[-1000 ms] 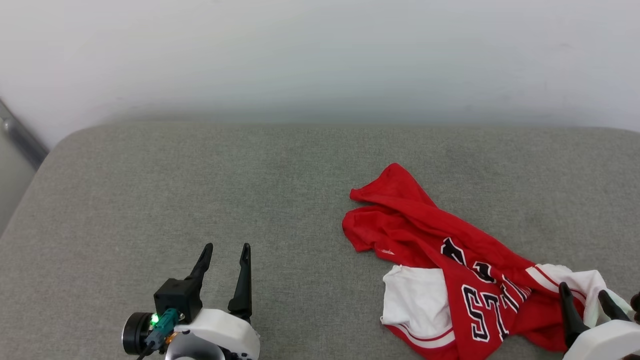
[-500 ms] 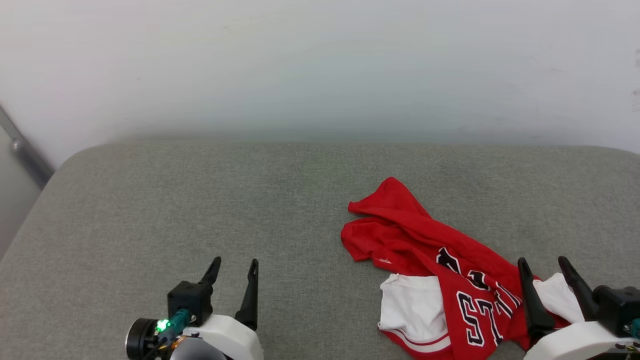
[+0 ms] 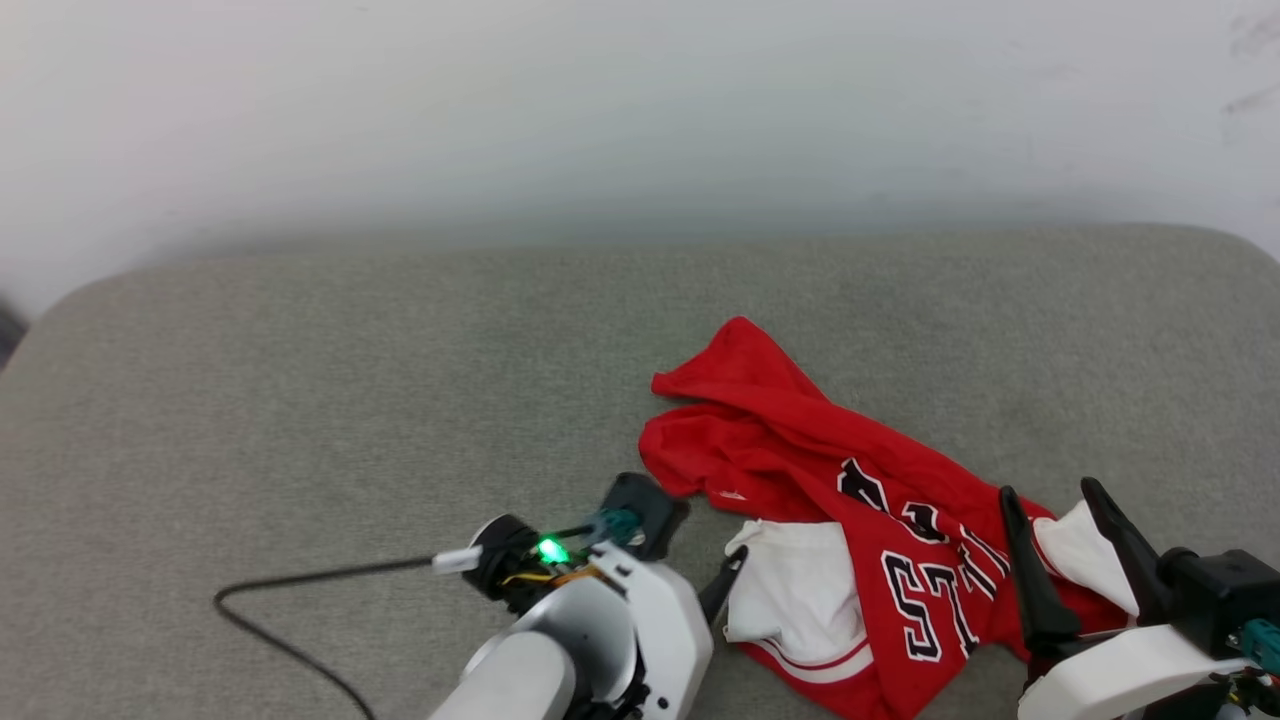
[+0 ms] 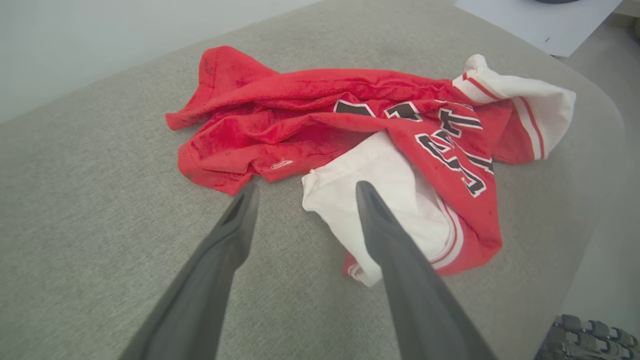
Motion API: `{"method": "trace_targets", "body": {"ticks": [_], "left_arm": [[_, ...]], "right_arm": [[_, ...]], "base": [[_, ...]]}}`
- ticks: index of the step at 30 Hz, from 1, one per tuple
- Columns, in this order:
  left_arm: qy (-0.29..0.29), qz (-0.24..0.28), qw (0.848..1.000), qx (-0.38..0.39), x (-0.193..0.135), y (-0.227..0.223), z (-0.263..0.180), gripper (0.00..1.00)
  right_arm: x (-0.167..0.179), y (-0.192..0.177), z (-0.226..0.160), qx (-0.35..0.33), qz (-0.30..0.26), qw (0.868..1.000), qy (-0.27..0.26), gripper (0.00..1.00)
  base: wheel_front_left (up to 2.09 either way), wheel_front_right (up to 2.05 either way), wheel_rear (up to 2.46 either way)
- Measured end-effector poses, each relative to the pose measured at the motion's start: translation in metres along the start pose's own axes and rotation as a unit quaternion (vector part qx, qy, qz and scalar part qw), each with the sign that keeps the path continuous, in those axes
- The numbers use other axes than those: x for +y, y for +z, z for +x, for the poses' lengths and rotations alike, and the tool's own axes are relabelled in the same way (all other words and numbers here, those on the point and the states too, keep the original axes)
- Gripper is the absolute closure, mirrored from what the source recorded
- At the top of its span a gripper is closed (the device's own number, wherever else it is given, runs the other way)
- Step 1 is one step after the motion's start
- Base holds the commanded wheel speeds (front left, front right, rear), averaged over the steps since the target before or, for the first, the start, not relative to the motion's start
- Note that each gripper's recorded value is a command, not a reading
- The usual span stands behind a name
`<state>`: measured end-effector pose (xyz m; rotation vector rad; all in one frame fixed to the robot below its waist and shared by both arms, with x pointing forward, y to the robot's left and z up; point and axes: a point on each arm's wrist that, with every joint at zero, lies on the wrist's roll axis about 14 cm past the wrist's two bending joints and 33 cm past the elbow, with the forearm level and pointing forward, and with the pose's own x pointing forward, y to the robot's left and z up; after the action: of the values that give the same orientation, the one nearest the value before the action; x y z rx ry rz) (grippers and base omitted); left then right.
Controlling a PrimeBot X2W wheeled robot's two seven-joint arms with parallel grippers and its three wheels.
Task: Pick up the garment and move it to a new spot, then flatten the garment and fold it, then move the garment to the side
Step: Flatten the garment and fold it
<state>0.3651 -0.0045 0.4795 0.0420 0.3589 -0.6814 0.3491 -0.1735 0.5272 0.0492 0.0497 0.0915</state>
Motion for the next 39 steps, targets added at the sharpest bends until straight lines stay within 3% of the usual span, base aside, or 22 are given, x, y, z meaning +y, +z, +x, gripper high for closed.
{"method": "trace_targets", "body": {"ticks": [8, 17, 20, 22, 28, 35, 39], "left_arm": [[-0.079, 0.050, 0.986, 0.141, -0.017, -0.034, 0.034, 0.00], [-0.130, 0.086, 0.945, 0.288, -0.013, -0.088, 0.051, 0.00], [-0.147, 0.091, 0.935, 0.309, -0.018, -0.095, 0.054, 0.96], [-0.151, 0.096, 0.932, 0.314, -0.018, -0.096, 0.055, 1.00], [-0.136, 0.090, 0.952, 0.260, -0.012, -0.081, 0.059, 1.00], [-0.047, 0.064, 0.987, 0.139, 0.029, -0.028, 0.050, 1.00], [0.022, 0.032, 0.994, 0.103, 0.061, -0.020, 0.021, 1.00]], "right_arm": [[-0.008, -0.013, 0.009, 0.019, 0.005, 1.000, -0.013, 0.00], [-0.021, -0.036, 0.016, 0.044, 0.018, 0.998, -0.034, 0.00], [-0.025, -0.039, 0.016, 0.047, 0.018, 0.998, -0.040, 0.00], [-0.028, -0.038, 0.015, 0.045, 0.017, 0.998, -0.045, 0.00], [-0.033, -0.033, 0.014, 0.038, 0.013, 0.998, -0.051, 0.00], [-0.027, -0.025, 0.016, 0.032, 0.007, 0.999, -0.039, 0.00], [-0.018, -0.018, 0.020, 0.024, 0.006, 0.999, -0.024, 0.00]], "base": [[0.00, 0.00, 0.00], [0.00, 0.00, 0.00], [0.00, 0.00, 0.00], [0.00, 0.00, 0.00], [0.00, 0.00, 0.00], [0.00, 0.00, 0.00], [0.00, 0.00, 0.00]]}}
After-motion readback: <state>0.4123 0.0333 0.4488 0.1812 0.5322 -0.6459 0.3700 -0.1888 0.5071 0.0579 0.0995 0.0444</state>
